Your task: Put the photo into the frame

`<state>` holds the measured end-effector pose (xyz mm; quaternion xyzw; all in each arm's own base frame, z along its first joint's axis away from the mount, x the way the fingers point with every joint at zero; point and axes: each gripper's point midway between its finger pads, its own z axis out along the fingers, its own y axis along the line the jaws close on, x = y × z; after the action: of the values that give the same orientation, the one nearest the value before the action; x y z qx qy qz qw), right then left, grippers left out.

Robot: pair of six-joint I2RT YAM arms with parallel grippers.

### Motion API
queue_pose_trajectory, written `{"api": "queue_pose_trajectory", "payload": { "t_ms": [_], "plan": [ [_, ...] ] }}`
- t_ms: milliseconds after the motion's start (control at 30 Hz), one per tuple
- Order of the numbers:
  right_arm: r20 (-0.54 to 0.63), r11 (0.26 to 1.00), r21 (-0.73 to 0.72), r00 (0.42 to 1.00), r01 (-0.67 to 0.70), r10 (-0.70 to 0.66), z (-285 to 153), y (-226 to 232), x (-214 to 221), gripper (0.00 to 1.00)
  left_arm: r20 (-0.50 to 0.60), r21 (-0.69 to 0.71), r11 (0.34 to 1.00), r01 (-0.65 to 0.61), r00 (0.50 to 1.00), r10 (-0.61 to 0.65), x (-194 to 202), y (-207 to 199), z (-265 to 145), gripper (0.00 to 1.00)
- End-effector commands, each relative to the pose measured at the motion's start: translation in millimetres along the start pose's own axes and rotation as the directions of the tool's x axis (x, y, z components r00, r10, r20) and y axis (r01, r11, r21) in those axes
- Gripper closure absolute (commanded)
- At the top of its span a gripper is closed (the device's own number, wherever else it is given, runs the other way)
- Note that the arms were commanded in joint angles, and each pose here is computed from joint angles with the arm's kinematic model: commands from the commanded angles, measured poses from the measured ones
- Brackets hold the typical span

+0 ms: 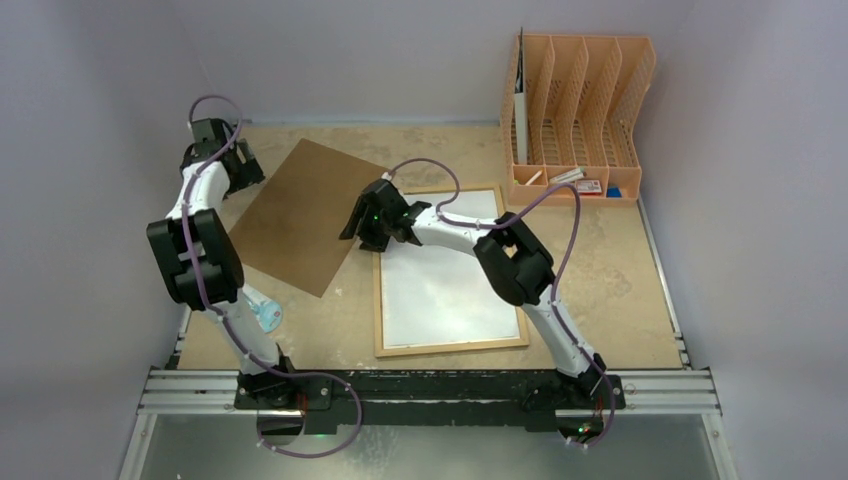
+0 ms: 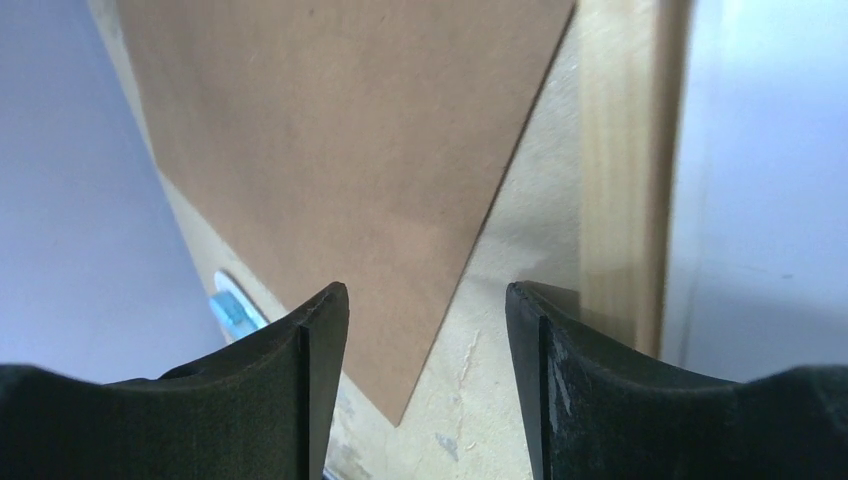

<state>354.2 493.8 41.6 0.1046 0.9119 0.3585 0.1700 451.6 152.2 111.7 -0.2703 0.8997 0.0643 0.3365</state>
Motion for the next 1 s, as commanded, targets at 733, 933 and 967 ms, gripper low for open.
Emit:
{"api": "queue_pose_trajectory", "payload": {
  "t_ms": [733, 933, 967],
  "plan": [
    [0.120, 0.973, 0.218, 0.987, 0.076, -0.104, 43.3, -60.9, -46.1, 0.41, -0.069, 0.054, 0.998, -0.037, 0.997, 0.041, 35.2, -6.1, 95.5, 0.17],
    [0.045, 0.975, 0.172, 0.988, 0.137, -0.147, 60.0, -63.8, -32.5, 0.42, -0.244, 0.038, 0.999, 0.007, 0.970, 0.002, 88.2, 13.2, 102.1, 0.19],
    [0.040, 0.976, 0.163, 0.988, 0.144, -0.152, 61.6, -62.6, -31.7, 0.42, -0.265, 0.042, 0.999, 0.029, 0.964, -0.017, 95.8, 15.8, 100.4, 0.20]
  ]
}}
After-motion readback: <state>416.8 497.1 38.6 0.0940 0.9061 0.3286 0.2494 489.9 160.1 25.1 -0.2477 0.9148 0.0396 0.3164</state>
